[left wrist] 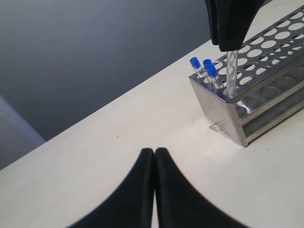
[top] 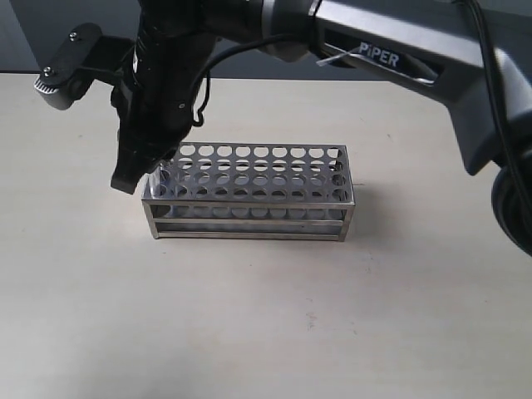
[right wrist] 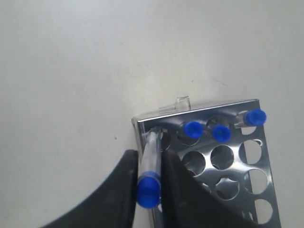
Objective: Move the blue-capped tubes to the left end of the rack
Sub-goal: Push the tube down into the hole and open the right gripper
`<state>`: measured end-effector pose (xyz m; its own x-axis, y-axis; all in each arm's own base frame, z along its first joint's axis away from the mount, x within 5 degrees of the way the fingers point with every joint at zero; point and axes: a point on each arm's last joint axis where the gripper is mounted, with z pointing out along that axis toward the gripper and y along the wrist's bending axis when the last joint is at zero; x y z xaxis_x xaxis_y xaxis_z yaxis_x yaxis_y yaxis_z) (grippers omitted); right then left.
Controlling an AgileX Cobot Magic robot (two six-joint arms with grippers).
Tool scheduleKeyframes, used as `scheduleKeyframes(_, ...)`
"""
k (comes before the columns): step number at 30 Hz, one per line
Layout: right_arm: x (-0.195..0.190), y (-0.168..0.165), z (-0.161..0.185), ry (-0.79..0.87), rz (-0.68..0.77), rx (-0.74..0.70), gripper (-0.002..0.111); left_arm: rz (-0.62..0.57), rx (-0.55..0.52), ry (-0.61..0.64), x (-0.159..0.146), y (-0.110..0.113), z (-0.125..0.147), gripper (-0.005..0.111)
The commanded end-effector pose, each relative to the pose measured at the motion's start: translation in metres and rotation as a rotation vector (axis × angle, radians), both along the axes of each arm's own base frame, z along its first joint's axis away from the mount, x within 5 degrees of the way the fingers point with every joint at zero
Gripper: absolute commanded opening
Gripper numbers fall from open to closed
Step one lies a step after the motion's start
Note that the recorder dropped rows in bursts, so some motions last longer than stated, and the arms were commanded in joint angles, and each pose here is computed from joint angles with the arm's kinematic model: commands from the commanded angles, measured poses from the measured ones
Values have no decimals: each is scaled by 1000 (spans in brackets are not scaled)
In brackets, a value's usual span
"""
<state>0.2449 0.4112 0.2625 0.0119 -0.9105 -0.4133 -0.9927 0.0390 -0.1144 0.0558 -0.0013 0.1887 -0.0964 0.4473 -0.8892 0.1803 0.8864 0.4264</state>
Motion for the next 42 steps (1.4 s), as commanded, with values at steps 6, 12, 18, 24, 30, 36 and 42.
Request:
scheduleKeyframes(6,-6,9,-15,77,13,14,-1,-7,-10,-5,0,-1,2,1)
scheduleKeyframes(12,-5,11,-21,88,-3,13,-1,-7,-10,-5,0,-1,2,1)
scheduleKeyframes(18,-4,13,-21,106,-80,42,0,-7,-10,-5,0,-1,2,1)
scheduleKeyframes(24,-5,15,-20,132,-86,60,39,-7,-10,-5,0,-1,2,1)
scheduleKeyframes(30,-6,14,-20,134,-85,57,33,-7,-10,-5,0,-1,2,1)
scheduleKeyframes(36,-5,12,-13,115,-85,63,11,-7,-10,-5,0,-1,2,1)
scheduleKeyframes(42,0,9,-9,50,-104,52,8,-6,-9,-4,0,-1,2,1)
